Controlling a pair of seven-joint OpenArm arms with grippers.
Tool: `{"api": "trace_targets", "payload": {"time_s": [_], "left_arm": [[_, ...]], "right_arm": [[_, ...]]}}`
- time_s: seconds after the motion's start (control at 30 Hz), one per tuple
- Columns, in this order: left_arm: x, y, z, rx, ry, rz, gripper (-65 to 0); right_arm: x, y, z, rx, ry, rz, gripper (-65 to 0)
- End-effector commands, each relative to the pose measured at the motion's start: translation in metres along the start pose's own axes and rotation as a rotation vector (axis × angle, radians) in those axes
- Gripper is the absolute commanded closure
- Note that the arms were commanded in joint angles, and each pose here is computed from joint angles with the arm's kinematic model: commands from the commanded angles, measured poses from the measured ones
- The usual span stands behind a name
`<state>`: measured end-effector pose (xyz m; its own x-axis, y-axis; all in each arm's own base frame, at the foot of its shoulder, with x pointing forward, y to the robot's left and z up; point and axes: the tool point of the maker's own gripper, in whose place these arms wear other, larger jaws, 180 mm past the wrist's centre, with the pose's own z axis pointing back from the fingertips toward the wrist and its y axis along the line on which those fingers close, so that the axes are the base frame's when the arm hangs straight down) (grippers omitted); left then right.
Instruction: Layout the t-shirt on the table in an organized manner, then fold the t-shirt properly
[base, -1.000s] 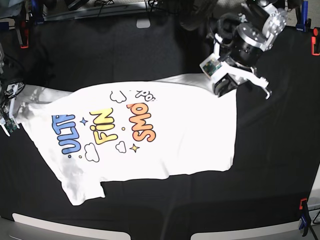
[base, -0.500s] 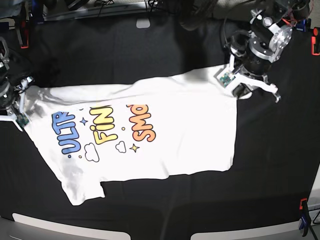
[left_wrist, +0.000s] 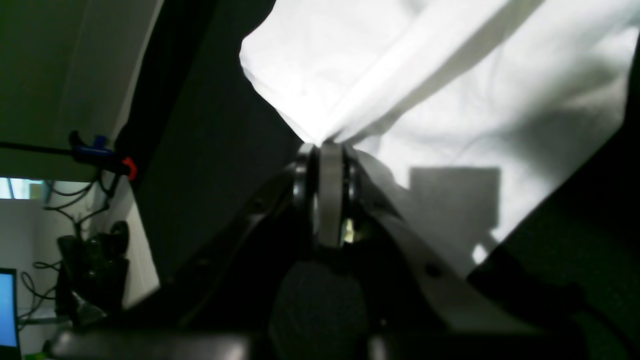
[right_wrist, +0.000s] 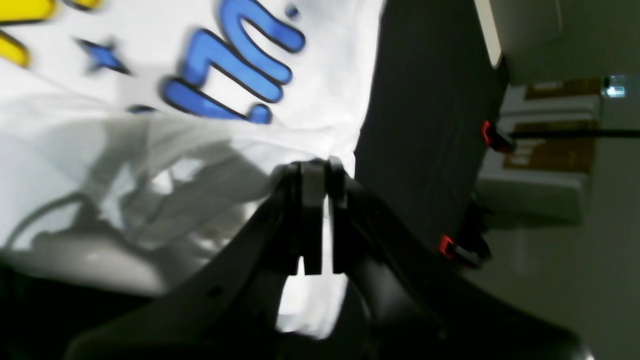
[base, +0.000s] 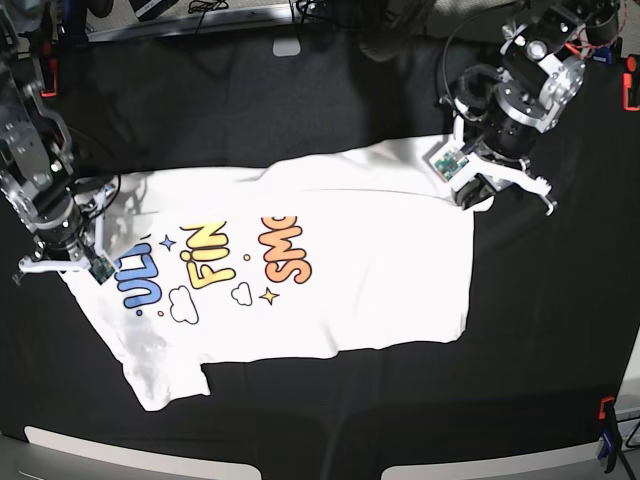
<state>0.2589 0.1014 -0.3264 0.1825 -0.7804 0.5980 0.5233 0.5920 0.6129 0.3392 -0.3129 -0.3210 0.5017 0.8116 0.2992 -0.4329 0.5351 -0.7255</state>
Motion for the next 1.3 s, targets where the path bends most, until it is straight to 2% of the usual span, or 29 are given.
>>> {"api": "trace_targets", "payload": {"time_s": [0.0, 0.2, 0.4, 0.53, 0.6, 0.67, 0.73, 0.83, 0.93, 1.07, 1.17, 1.27], "left_arm": [[0.009, 0.012, 0.002, 0.039, -0.037, -0.005, 0.0], [0.009, 0.012, 0.002, 0.038, -0.039, -0.005, 0.0], [0.009, 0.012, 0.001, 0.039, -0.04, -0.005, 0.0], [0.009, 0.011, 0.002, 0.038, -0.04, -0.004, 0.0], [0.01, 0.011, 0.002, 0.038, -0.044, -0.004, -9.5], [0.011, 0.012, 0.002, 0.038, -0.049, -0.004, -17.0], [0.012, 0.012, 0.002, 0.039, -0.055, -0.005, -20.6], [0.011, 0.012, 0.0, 0.04, -0.052, -0.007, -20.6], [0.0, 0.015, -0.009, 0.044, -0.022, -0.017, -20.6], [-0.024, 0.006, -0.015, -0.002, 0.083, 0.038, -20.6], [-0.018, -0.001, -0.008, -0.026, 0.071, 0.063, -20.6], [0.004, -0.015, 0.01, -0.095, 0.019, 0.156, -20.6]], "right_arm": [[0.008, -0.023, -0.001, -0.066, -0.025, 0.011, 0.0], [0.028, -0.024, -0.015, -0.095, -0.046, 0.04, 0.0], [0.052, -0.036, -0.016, -0.129, -0.095, -0.003, 0.0], [0.059, -0.058, -0.013, -0.208, -0.105, -0.001, -23.2], [0.061, -0.067, -0.011, -0.248, -0.112, -0.03, -28.7], [0.06, -0.072, -0.01, -0.27, -0.109, -0.048, -28.7], [0.052, -0.072, -0.011, -0.268, -0.06, -0.054, -28.6], [0.041, -0.072, -0.011, -0.267, -0.005, -0.061, -28.6], [0.04, -0.071, -0.011, -0.263, 0.007, -0.059, -28.6], [0.041, -0.054, -0.009, -0.184, 0.019, 0.028, -28.6], [0.043, -0.035, 0.001, -0.129, -0.003, 0.099, -28.6], [0.036, -0.025, 0.015, -0.111, 0.001, 0.149, -28.6]]}}
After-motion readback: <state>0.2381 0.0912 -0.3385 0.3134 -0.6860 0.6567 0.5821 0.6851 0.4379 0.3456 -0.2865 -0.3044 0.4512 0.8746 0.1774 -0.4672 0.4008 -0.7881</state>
